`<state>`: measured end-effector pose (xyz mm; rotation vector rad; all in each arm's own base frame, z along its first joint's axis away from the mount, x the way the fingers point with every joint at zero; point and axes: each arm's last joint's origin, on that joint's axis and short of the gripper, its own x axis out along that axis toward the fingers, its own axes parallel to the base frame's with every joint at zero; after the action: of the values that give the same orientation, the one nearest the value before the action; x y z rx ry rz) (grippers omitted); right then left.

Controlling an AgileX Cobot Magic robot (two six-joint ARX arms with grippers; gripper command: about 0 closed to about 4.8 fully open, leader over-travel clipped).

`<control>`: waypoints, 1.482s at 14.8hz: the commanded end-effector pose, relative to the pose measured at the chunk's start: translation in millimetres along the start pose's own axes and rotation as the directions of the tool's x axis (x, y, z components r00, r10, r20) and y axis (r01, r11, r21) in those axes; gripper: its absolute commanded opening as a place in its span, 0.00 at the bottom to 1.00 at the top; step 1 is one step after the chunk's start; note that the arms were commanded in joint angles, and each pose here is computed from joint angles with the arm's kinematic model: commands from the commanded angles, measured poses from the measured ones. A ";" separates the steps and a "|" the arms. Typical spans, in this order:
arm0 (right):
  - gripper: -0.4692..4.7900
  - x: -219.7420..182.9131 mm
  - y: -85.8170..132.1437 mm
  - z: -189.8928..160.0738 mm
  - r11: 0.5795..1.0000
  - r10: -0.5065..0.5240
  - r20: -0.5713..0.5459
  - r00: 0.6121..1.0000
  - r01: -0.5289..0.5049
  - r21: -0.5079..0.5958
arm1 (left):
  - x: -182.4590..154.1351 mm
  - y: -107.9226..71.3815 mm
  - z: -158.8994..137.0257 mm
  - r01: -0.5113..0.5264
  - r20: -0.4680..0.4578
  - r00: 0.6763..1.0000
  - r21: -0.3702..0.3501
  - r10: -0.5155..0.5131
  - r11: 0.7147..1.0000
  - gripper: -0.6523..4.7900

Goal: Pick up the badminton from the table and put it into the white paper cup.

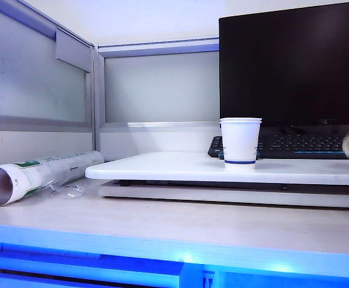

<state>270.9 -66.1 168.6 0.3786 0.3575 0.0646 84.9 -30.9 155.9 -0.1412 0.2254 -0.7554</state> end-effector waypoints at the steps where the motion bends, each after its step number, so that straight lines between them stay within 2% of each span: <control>1: 0.08 -11.0 10.3 17.9 0.998 0.045 0.087 0.995 -0.041 -0.042 | 0.1 0.4 -2.3 -0.002 -0.017 1.000 -0.012 0.002 1.000 0.11; 6: 0.08 -25.9 44.6 39.4 0.979 0.202 0.137 0.970 -0.194 -0.064 | 0.2 0.9 -2.3 -0.018 -0.016 1.000 -0.011 0.018 1.000 0.11; 11: 0.08 -15.6 91.6 53.0 0.945 0.319 0.094 0.943 -0.310 -0.105 | 0.1 2.1 -2.2 -0.057 -0.012 0.998 -0.010 0.057 0.998 0.11; 14: 0.08 -13.3 111.0 58.2 0.929 0.362 0.049 0.931 -0.355 -0.102 | 0.1 3.0 -2.2 -0.088 -0.009 0.996 -0.009 0.088 0.996 0.11; 18: 0.08 -12.0 126.1 56.9 0.918 0.390 -0.017 0.921 -0.390 -0.078 | 0.0 3.2 -2.1 -0.095 -0.008 0.995 -0.006 0.095 0.995 0.11; 22: 0.08 -11.2 130.2 48.2 0.912 0.409 -0.094 0.908 -0.410 0.013 | 0.0 3.2 -2.1 -0.095 -0.008 0.995 -0.007 0.095 0.995 0.11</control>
<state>278.6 34.6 260.6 0.4220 0.3625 0.4838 86.5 -29.1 155.6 -0.1342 0.2226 -0.6724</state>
